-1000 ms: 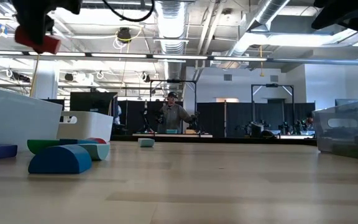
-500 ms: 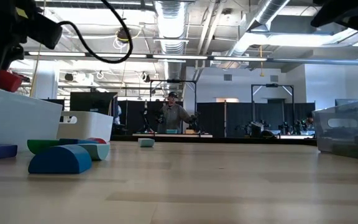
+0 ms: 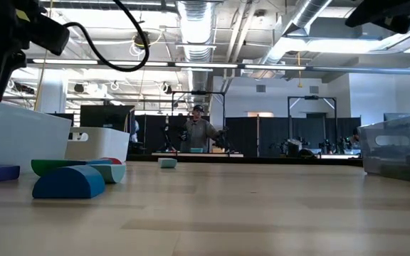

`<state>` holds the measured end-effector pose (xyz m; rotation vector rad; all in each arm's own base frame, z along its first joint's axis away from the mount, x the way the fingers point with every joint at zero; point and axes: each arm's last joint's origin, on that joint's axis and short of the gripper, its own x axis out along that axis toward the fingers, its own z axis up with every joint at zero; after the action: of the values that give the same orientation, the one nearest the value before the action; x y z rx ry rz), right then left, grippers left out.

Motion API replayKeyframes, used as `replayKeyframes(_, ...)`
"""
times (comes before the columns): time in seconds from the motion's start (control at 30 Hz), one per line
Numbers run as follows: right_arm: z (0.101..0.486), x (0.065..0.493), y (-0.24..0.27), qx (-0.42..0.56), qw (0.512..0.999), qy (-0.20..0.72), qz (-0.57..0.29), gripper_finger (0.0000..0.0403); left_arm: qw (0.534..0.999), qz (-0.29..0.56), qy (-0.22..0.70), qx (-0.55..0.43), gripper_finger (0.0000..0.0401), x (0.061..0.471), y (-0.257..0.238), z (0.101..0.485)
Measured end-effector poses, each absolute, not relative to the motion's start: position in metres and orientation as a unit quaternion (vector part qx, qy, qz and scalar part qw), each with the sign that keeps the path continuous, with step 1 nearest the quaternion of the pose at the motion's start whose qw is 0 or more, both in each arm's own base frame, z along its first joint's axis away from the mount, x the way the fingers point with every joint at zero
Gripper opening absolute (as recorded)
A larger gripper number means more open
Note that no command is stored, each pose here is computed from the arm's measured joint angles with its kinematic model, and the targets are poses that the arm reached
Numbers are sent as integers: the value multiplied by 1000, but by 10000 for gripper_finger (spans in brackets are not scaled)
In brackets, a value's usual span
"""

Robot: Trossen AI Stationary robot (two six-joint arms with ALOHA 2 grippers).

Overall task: Sort blocks by size
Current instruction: Put the red cylindrical block into the gray bin, then put the dark green rectangular block into the black bin

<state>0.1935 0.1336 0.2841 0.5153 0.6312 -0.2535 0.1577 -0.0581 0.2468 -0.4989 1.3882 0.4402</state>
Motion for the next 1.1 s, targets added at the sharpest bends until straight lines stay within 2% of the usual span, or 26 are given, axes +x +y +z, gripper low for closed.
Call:
replayKeyframes(0.23,284,193,134,250,910,306,-123,185,725,205,616,-229,197,158,-58,248)
replayKeyframes(0.6,284,195,133,253,910,303,-125,185,814,206,485,-246,202,176,-45,288)
replayKeyframes(0.77,285,198,130,259,910,297,-129,185,792,257,468,-295,202,195,-15,284)
replayKeyframes(0.93,289,202,130,263,915,281,-119,185,782,256,470,-320,202,214,16,275)
replayKeyframes(1.1,291,203,131,264,919,272,-111,185,744,250,510,-351,202,227,42,255)
